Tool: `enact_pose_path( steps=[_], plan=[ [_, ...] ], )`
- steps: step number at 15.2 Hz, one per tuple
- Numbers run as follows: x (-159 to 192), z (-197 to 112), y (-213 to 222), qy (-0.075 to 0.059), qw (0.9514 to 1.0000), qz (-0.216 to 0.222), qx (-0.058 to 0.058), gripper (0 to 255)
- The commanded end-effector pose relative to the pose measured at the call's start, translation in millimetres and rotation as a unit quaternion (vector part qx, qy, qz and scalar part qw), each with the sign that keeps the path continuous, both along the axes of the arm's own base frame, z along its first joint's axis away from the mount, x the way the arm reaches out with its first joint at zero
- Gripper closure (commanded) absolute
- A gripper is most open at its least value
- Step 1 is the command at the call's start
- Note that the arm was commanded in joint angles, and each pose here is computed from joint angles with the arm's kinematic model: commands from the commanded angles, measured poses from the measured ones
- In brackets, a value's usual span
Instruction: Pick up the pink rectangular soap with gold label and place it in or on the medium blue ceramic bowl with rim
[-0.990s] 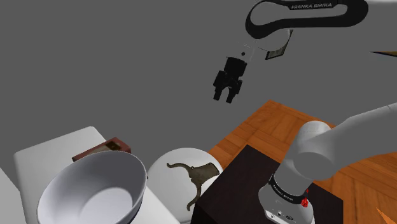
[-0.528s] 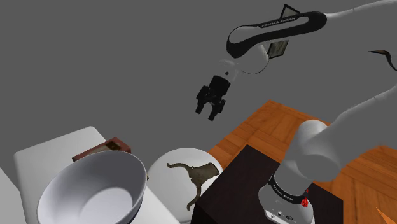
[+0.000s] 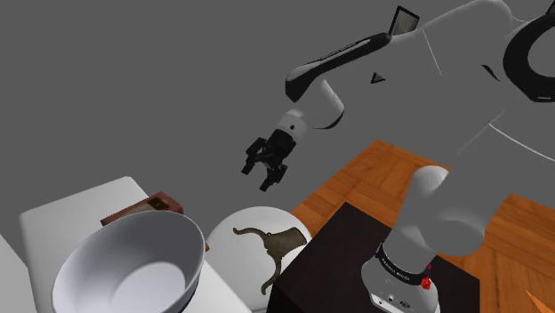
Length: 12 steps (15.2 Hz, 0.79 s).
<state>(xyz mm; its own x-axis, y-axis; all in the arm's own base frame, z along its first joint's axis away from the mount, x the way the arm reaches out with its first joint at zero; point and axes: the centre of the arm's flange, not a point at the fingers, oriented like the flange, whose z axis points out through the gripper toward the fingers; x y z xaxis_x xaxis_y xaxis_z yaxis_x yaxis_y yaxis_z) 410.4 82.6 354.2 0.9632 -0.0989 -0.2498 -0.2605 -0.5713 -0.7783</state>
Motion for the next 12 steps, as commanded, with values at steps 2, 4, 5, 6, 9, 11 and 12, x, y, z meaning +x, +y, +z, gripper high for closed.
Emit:
enact_pose_path(
  steps=[2, 4, 5, 6, 9, 11, 12],
  plan=[
    [12.4, -25.9, 27.7, 0.007, 0.9982, -0.013, 0.057, 0],
    [21.2, -41.6, 46.4, 0.012, 0.9953, -0.02, 0.094, 0],
    [25.6, -49.0, 56.2, 0.015, 0.9933, -0.023, 0.112, 0],
    [30.0, -56.0, 66.1, 0.017, 0.991, -0.026, 0.13, 0],
    [43.5, -75.0, 97.3, 0.025, 0.9819, -0.036, 0.184, 0],
    [49.8, -82.6, 112.0, 0.028, 0.9768, -0.04, 0.209, 0],
    [49.7, -83.6, 117.2, 0.028, 0.9768, -0.04, 0.209, 0]
  ],
)
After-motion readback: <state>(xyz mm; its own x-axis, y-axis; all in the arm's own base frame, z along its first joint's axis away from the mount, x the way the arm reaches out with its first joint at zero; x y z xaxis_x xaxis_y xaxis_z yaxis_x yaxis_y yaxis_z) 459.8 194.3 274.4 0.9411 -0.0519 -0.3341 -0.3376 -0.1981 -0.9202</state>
